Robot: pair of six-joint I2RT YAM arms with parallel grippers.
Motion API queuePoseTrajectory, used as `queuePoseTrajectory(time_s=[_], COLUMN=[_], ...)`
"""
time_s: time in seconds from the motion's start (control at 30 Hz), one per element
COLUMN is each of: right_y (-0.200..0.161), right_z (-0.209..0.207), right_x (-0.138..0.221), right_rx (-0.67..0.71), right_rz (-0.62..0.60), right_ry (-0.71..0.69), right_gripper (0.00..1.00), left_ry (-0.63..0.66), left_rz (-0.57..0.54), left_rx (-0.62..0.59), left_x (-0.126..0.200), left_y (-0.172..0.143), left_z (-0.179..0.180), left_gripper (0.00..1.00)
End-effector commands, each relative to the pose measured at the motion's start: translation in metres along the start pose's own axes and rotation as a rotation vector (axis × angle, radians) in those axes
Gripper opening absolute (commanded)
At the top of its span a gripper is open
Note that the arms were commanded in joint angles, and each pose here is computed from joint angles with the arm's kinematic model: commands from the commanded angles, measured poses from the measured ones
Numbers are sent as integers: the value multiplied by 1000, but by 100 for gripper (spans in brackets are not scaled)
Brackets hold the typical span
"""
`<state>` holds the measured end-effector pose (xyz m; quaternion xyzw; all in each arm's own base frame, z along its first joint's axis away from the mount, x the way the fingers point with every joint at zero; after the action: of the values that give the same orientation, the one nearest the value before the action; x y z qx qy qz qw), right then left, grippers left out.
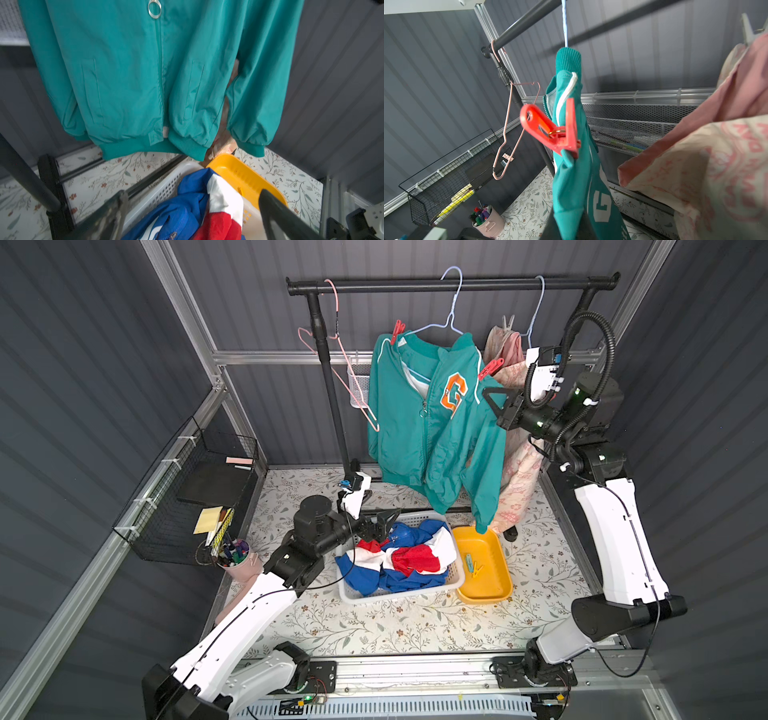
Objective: Remove the clothespins securing jackets to the hanger
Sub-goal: Pick up the hanger from the clothesline, then adjust the jacket in the basket.
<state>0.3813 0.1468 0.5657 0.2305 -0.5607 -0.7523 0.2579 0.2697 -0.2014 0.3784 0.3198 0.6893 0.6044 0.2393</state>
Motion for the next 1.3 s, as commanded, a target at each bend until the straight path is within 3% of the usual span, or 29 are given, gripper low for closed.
queuePoseTrajectory(time_s=[0.0, 0.3, 0.57, 0.8, 1.03, 1.27], right_y=[76, 80, 62, 52, 38, 35], right_z=[43, 67, 85, 110, 118, 124], right_x=[42, 80, 120, 160, 175, 178], right_rx=[130, 120, 118, 142, 156, 172], right_rz=[-274, -271, -219, -202, -171, -162], right_ry=[55, 63, 40, 68, 85, 114], right_gripper=[0, 0, 0, 0, 0, 0], left_ry=[-31, 25, 236, 287, 307, 378], left_rz=[-97, -83, -160, -157, -182, -199], left_rx=[-56, -67, -56, -87, -153, -231], left_x=[6, -2, 6, -19, -44, -44], left_y=[29, 29, 39, 38, 46, 59], left_z=[-8, 3, 31, 47, 74, 119], left_gripper=[99, 99, 99, 99, 99, 99])
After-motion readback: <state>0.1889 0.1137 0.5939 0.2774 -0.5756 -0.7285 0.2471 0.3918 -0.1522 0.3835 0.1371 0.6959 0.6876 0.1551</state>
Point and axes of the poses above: each gripper's point midway between its finger pads, its own x axis back along the fingers, its own z axis along the line the jaws close on, y = z × x, the point moved 3 cm from there along x, back along the fingers, and after that the axes turned 1 degree about x, right-handed, at the moved point
